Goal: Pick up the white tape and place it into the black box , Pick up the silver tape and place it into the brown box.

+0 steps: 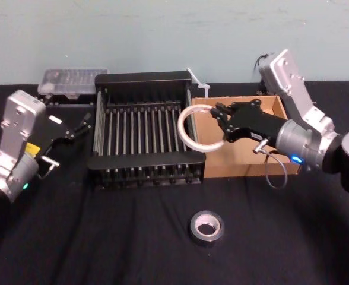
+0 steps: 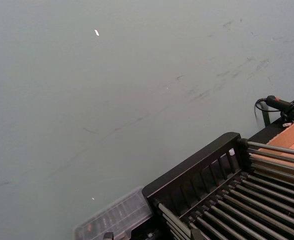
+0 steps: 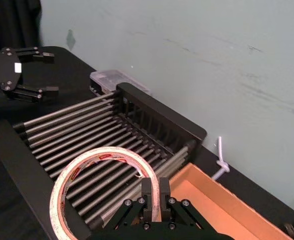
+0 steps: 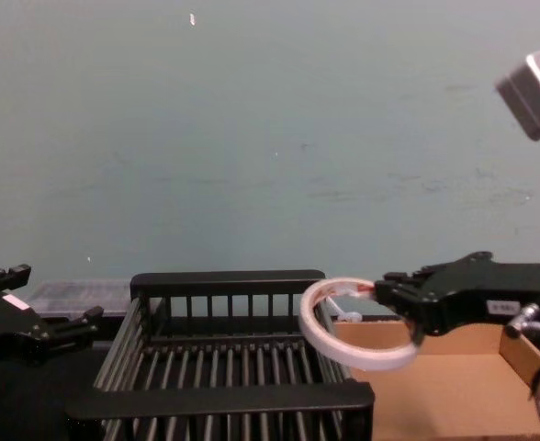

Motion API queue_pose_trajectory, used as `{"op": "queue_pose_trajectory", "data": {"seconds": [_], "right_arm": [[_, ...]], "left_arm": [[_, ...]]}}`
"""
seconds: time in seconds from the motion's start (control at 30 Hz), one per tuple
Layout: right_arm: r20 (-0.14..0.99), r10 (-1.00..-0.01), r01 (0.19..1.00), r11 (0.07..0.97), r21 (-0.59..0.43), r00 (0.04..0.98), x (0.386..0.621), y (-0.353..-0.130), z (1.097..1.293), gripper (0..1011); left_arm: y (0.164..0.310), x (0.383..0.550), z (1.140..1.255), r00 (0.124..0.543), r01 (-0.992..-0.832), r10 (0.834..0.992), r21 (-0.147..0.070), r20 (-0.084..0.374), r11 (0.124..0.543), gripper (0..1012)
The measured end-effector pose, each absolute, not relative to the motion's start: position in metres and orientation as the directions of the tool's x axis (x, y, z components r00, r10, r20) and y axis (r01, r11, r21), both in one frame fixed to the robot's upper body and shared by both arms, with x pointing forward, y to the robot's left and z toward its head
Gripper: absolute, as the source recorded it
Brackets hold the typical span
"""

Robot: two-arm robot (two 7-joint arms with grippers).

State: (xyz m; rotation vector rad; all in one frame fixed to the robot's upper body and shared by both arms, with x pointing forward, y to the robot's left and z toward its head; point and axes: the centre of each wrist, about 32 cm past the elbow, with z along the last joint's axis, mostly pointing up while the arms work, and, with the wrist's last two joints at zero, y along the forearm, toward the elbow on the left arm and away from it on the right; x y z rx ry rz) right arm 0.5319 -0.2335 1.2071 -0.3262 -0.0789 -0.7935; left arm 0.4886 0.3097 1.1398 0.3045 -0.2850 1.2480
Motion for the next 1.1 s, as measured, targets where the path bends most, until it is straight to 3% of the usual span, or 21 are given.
{"op": "queue_pose_trajectory", "data": {"seconds": [0.5,1.1], "right_arm": [[0.212,-0.642,0.676,0.696,-0.242,0.737,0.559,-0.21,1.215,94],[0.206,-0.632,0.664,0.697,-0.272,0.747,0.588,-0.191,1.21,94]], "left_arm": [[0.31,0.489,1.14,0.292,-0.955,0.88,0.07,0.374,0.287,1001],[0.31,0.489,1.14,0.292,-0.955,0.88,0.07,0.374,0.287,1001]]}}
